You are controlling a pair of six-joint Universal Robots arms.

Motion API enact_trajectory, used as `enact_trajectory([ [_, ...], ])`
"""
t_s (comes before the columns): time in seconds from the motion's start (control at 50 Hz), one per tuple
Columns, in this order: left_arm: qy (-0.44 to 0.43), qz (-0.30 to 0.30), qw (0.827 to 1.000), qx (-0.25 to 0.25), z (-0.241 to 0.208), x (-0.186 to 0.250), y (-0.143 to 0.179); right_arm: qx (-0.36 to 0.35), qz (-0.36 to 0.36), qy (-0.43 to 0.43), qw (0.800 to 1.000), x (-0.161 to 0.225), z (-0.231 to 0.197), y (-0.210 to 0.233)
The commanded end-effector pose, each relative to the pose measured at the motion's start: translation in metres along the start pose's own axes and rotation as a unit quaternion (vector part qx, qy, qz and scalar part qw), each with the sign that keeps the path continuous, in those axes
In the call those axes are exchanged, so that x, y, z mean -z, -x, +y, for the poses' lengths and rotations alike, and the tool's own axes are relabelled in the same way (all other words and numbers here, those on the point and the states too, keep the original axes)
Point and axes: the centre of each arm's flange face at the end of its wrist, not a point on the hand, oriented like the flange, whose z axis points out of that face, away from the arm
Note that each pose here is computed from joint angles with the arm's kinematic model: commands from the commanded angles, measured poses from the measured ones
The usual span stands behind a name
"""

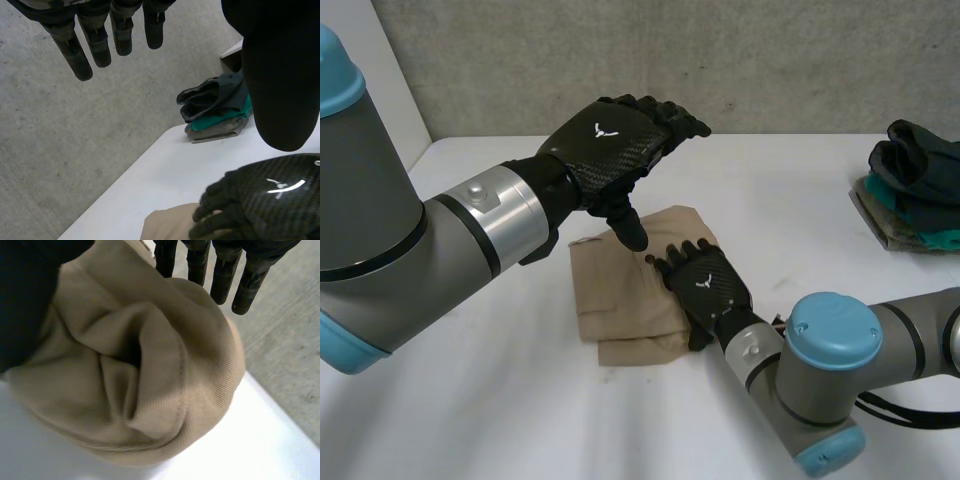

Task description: Fold the laundry.

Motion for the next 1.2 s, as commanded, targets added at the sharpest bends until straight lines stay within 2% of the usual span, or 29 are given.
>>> enact_trajectory([
  [0.02, -0.007, -0.003, 1.0, -0.003, -0.004, 0.0, 0.002, 0.017, 0.022, -0.048, 0.998, -0.02, -0.015, -0.011],
  [0.3, -0.003, 0.002, 1.0, 0.0, -0.002, 0.0, -0.002, 0.015, 0.016, -0.046, 0.999, -0.053, -0.01, -0.012],
  [0.44, -0.005, 0.001, 1.0, 0.0, -0.003, 0.0, -0.002, 0.013, -0.009, -0.072, 0.997, -0.055, -0.024, -0.013],
  [0.5, -0.008, 0.001, 1.0, -0.002, -0.005, 0.001, -0.002, 0.002, -0.009, -0.092, 0.996, -0.054, -0.036, -0.028],
  [0.68, -0.02, -0.003, 1.0, -0.005, -0.013, 0.0, -0.001, 0.009, 0.066, -0.185, 0.98, -0.058, -0.077, -0.126],
  [0.76, -0.029, -0.005, 1.0, 0.009, -0.019, 0.002, 0.0, 0.024, 0.123, -0.246, 0.961, -0.06, -0.099, -0.178],
  [0.86, -0.045, -0.011, 0.999, 0.028, -0.031, 0.009, 0.003, 0.023, 0.178, -0.334, 0.925, -0.049, -0.131, -0.246],
  [0.92, -0.046, -0.011, 0.998, 0.03, -0.033, 0.01, 0.003, 0.015, 0.192, -0.352, 0.916, -0.043, -0.132, -0.275],
  [1.08, -0.042, -0.01, 0.999, 0.032, -0.03, 0.01, 0.002, 0.019, 0.234, -0.347, 0.908, -0.013, -0.094, -0.368],
  [1.2, -0.038, -0.007, 0.999, 0.034, -0.027, 0.009, 0.0, 0.038, 0.262, -0.307, 0.914, 0.009, -0.022, -0.427],
])
